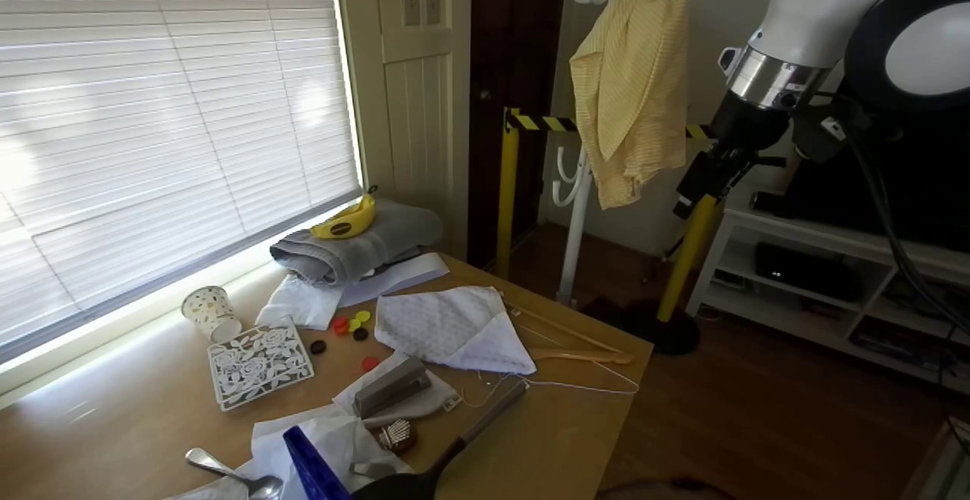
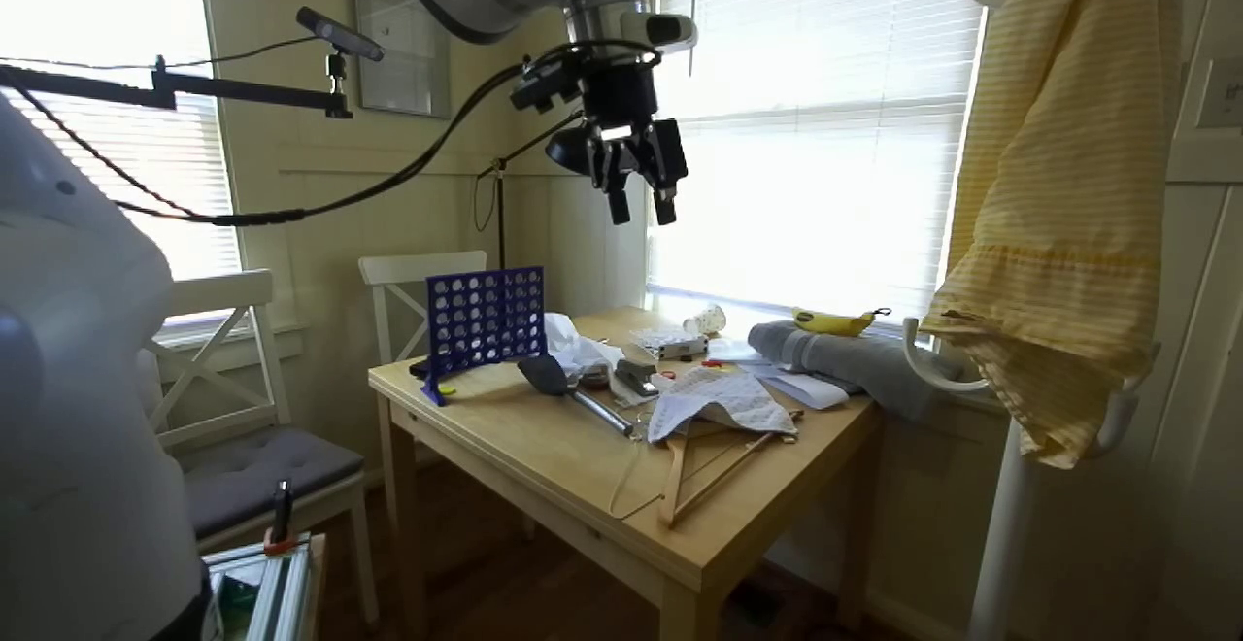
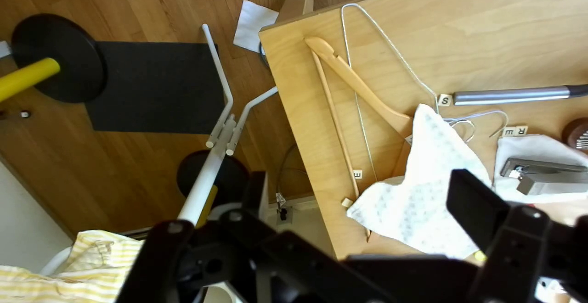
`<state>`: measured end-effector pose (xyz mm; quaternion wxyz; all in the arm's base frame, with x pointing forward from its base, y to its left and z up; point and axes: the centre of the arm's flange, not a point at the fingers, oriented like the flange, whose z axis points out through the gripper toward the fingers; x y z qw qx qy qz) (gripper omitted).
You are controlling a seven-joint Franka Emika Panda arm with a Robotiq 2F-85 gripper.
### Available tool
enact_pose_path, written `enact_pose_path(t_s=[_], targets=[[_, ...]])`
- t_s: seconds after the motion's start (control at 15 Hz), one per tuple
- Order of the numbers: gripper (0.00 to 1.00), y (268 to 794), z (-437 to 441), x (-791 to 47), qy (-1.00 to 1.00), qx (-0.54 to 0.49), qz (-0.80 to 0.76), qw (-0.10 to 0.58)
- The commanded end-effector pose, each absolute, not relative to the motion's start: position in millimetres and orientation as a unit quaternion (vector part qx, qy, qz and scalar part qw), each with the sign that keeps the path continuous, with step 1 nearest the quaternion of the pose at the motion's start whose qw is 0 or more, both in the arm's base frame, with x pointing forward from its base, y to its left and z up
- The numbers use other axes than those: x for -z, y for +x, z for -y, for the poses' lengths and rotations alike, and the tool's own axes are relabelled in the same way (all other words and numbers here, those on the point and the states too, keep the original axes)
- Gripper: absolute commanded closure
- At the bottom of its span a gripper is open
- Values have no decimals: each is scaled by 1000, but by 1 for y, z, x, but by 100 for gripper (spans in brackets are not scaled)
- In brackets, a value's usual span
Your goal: Unhook the yellow cloth from the coat hanger and put it on the table
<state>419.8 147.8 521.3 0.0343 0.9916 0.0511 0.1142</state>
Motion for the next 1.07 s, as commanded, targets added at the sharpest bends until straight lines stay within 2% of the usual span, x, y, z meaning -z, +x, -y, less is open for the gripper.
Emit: enact_pose_path(t_s=[0.0,0.27,0.73,0.87,1.0], targets=[[0,420,-148,-521,992,-114,-51,34],[0,428,-104,-543,984,-171,-2,43],[0,428,-31,-627,936,-320,57,135],[0,418,-23,-648,922,-353,96,131],[0,423,-23,-643,932,-334,75,119]])
